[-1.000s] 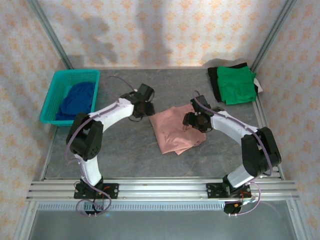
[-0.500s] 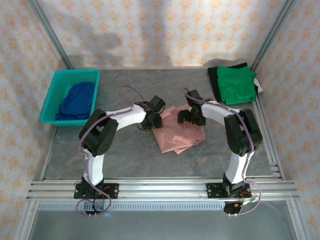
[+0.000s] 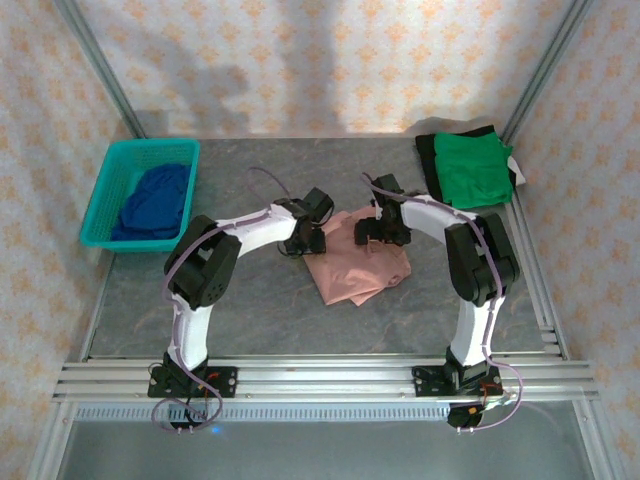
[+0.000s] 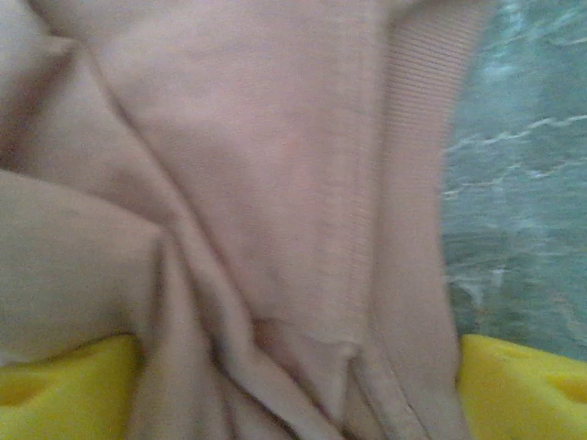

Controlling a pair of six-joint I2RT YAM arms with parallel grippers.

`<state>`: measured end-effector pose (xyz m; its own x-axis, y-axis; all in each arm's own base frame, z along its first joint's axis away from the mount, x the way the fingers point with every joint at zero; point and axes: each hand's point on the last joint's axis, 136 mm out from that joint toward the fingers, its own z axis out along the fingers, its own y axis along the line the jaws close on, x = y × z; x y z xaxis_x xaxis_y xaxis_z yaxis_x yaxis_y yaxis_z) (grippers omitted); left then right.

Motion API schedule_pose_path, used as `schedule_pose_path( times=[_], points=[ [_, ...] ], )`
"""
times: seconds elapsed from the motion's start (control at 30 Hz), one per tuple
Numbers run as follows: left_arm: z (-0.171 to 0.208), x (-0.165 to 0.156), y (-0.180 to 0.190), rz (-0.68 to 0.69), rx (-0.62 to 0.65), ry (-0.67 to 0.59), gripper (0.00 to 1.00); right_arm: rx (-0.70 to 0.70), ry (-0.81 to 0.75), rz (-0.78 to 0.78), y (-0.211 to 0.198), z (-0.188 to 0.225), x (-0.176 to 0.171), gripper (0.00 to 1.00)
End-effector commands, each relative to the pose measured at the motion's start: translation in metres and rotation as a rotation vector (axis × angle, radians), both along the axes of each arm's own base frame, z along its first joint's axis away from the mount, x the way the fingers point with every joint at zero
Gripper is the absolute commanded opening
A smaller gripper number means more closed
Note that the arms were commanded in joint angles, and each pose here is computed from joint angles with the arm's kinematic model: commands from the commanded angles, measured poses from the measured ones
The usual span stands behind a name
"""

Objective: Fold and stack the t-shirts

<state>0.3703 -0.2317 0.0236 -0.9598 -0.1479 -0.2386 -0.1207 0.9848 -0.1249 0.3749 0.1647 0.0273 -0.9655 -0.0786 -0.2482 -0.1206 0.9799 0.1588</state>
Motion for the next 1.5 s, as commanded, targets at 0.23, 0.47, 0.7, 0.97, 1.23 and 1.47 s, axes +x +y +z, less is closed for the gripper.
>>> schedule_pose_path(
  times=[0.23, 0.47, 0.7, 0.97, 1.23, 1.47],
  points=[
    [0.045, 0.052, 0.018, -0.010, 0.043, -0.075, 0.53, 0.100, 0.166, -0.107, 0.004, -0.014, -0.042, 0.39],
    [0.113, 0.073, 0.050, 0.024, 0.034, -0.195, 0.54, 0.153, 0.085, -0.175, -0.006, 0.020, -0.023, 0.09],
    [0.140, 0.061, 0.097, 0.107, 0.024, -0.247, 0.54, 0.116, -0.039, -0.162, -0.027, 0.069, 0.000, 0.00],
    [0.131, 0.049, 0.117, 0.145, 0.023, -0.234, 0.55, 0.129, -0.045, -0.170, -0.039, 0.078, 0.015, 0.00],
    [0.117, 0.046, 0.117, 0.136, 0.021, -0.202, 0.55, -0.031, 0.059, -0.196, -0.064, 0.051, 0.015, 0.46],
    [0.111, 0.044, 0.118, 0.135, 0.029, -0.189, 0.55, 0.090, -0.015, -0.206, -0.058, 0.072, 0.031, 0.83]
  ],
)
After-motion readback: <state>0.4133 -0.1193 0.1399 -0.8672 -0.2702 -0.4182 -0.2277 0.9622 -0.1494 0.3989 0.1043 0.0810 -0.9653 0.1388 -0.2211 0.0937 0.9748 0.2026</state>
